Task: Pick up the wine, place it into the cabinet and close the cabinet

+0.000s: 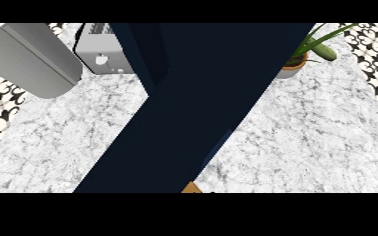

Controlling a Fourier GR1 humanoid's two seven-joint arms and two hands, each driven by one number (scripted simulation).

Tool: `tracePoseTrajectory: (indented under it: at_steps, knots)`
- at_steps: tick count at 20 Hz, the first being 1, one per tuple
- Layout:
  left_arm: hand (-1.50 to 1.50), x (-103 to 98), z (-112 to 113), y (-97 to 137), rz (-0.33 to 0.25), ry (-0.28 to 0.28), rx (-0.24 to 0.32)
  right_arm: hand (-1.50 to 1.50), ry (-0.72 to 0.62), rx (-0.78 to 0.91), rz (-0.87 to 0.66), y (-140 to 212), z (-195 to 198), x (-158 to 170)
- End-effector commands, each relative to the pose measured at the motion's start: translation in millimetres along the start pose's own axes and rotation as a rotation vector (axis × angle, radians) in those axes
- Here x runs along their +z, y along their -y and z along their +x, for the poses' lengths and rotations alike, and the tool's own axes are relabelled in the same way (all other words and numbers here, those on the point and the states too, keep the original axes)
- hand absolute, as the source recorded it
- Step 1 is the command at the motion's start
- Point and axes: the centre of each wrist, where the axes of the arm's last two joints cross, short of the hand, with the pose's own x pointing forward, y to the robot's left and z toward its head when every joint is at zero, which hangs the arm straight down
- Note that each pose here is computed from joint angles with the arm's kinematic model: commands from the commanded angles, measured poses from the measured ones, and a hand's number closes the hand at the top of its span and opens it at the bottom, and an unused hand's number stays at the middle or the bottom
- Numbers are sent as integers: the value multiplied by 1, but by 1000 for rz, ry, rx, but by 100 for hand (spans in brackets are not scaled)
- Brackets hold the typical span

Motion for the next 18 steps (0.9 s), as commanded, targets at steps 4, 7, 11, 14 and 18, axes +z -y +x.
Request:
tracePoseTrajectory:
  at_steps: [4,7,11,14,18]
  knots:
    - [-150,-8,20,-11,-19,-5,23,150,-8,35,-110,9,-10,-71]
    - [-150,-3,21,-29,-35,-6,27,150,0,66,-135,19,4,-89]
    - [-150,-5,26,-28,-38,-11,23,150,-39,78,-157,42,-8,-119]
    - [-150,-4,29,-35,-37,-23,9,150,-44,96,-181,55,-5,-133]
    - [-150,-16,21,-30,-51,-63,28,150,-39,152,-207,82,-29,-151]
